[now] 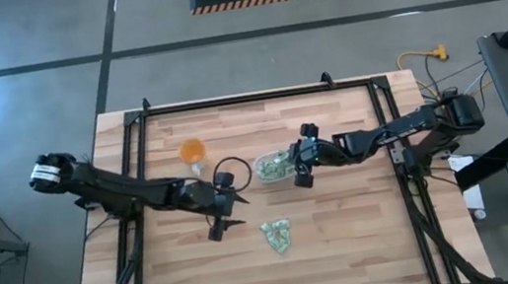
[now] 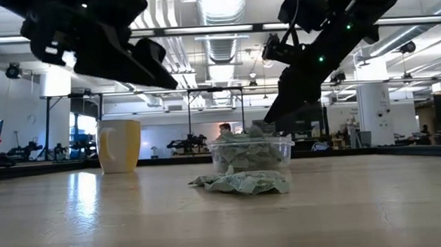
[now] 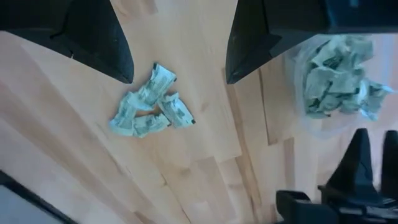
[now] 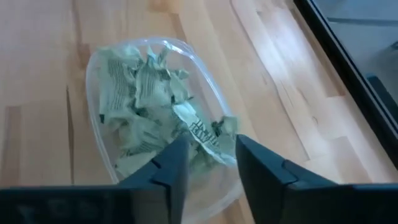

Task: Pick and place Stevia / Truvia into bins
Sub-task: Put the stevia packet into the transparent bin

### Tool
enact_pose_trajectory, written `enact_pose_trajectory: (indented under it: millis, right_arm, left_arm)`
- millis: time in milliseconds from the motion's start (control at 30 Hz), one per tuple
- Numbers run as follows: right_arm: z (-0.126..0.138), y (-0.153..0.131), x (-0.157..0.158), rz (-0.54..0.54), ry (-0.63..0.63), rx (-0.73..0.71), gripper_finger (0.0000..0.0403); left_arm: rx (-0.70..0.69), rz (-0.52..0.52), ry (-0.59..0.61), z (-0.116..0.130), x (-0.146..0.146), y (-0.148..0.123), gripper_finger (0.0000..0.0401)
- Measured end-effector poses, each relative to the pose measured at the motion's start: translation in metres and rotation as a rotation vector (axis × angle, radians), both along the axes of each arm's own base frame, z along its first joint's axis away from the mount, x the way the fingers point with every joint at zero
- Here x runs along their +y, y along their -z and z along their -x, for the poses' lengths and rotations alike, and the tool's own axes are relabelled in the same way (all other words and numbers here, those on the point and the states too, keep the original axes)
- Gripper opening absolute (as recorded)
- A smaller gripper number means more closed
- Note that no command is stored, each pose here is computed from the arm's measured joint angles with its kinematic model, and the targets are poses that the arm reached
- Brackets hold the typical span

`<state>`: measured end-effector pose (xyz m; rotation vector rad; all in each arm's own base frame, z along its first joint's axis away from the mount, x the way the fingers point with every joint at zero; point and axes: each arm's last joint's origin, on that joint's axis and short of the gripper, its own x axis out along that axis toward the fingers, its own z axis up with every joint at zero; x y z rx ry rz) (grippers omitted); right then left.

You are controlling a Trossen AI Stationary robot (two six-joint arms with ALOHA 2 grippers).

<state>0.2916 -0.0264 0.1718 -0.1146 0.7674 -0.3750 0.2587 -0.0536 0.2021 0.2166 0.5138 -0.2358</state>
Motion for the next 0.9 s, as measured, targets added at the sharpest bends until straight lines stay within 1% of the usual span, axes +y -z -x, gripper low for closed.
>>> enact_pose_trajectory:
  millis: [167, 267, 433, 700, 900]
  right_arm:
    - [0.008, -0.010, 0.000, 0.015, 0.028, 0.014, 0.0157]
    - [0.016, -0.023, 0.006, -0.003, 0.028, -0.011, 0.0167]
    - [0.032, -0.044, 0.022, -0.029, -0.015, -0.061, 0.0171]
    - [0.054, -0.061, 0.052, -0.030, -0.151, -0.140, 0.0171]
    - [0.060, -0.066, 0.064, -0.033, -0.207, -0.168, 0.0171]
  left_arm:
    - [0.039, -0.014, 0.009, -0.013, -0.003, 0.020, 0.0238]
    - [0.039, -0.008, 0.056, -0.023, -0.007, 0.034, 0.0238]
    - [0.041, -0.024, 0.087, -0.038, -0.011, 0.061, 0.0238]
    - [0.059, -0.024, 0.099, -0.056, -0.015, 0.076, 0.0238]
    - [0.086, -0.005, 0.122, -0.064, -0.017, 0.084, 0.0237]
